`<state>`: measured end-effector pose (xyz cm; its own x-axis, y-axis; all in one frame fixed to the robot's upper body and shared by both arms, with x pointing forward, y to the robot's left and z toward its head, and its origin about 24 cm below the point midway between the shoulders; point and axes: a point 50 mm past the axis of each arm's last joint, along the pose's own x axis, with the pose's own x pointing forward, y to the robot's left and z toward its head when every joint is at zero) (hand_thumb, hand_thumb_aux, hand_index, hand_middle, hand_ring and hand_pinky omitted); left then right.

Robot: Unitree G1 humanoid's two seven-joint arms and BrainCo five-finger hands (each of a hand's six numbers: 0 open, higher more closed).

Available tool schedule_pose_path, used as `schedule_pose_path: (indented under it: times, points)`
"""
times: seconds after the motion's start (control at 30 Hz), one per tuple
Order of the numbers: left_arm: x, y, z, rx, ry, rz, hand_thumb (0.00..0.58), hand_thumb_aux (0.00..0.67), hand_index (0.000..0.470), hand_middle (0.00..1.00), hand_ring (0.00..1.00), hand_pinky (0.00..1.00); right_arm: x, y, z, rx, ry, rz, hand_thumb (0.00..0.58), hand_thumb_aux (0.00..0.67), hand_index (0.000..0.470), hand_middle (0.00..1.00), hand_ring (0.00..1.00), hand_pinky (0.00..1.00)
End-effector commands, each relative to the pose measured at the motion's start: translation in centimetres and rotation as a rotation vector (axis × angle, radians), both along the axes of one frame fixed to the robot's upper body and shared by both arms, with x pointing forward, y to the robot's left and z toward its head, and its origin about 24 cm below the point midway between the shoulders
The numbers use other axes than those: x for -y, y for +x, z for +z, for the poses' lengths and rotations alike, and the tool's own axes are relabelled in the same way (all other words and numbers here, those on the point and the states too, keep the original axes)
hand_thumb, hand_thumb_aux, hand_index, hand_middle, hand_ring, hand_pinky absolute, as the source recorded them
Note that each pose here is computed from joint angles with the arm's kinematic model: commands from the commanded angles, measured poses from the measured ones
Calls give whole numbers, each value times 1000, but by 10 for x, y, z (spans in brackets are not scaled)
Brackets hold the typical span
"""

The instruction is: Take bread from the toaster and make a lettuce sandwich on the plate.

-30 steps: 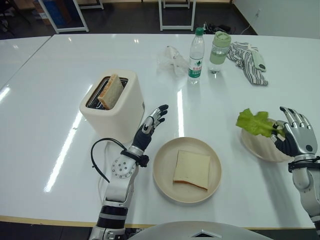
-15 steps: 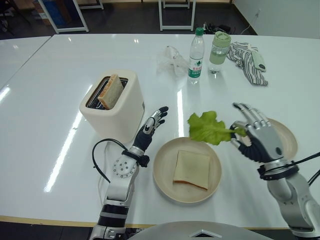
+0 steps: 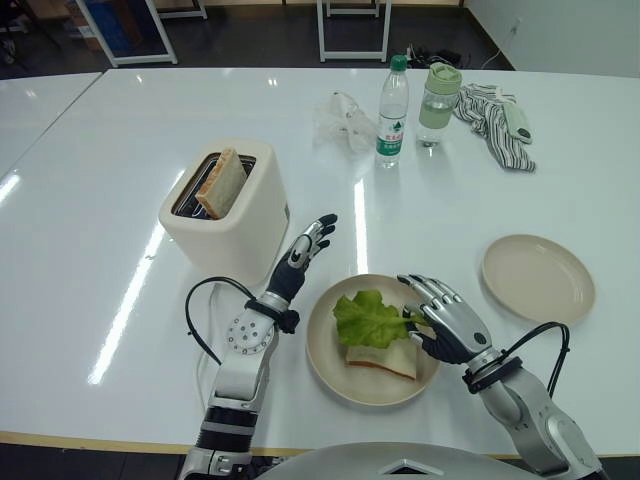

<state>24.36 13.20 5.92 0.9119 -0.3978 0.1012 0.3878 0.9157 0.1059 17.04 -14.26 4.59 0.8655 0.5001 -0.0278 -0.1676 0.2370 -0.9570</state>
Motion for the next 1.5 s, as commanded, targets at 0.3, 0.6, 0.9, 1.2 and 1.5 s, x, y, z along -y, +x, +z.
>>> schedule_pose_path:
  times: [0.3, 0.6, 0.9, 1.2, 1.5]
  points:
    - [1, 2, -1, -8, 26, -12, 0, 0, 0, 0, 0, 0, 6, -10, 0, -16, -61, 20, 580, 670, 470, 0, 0, 0]
    - [1, 2, -1, -12, 33, -17, 0, 0, 0, 0, 0, 0, 10, -15, -3, -50, -96, 26, 580, 670, 470, 0, 0, 0]
    - [0, 2, -2, -17, 41, -19, 0, 0, 0, 0, 0, 0, 15, -18, -5, -66, -145, 15, 480, 391, 275, 0, 0, 0]
    - [-2, 2, -2, -16, 47, -20, 0, 0, 0, 0, 0, 0, 36, -19, 15, -36, -190, -40, 0, 0, 0, 0, 0, 0]
    - [-16, -2, 42, 220, 121, 55, 0, 0, 0, 0, 0, 0, 38, -5, 55, 39, 378, -174, 0, 0, 0, 0, 0, 0]
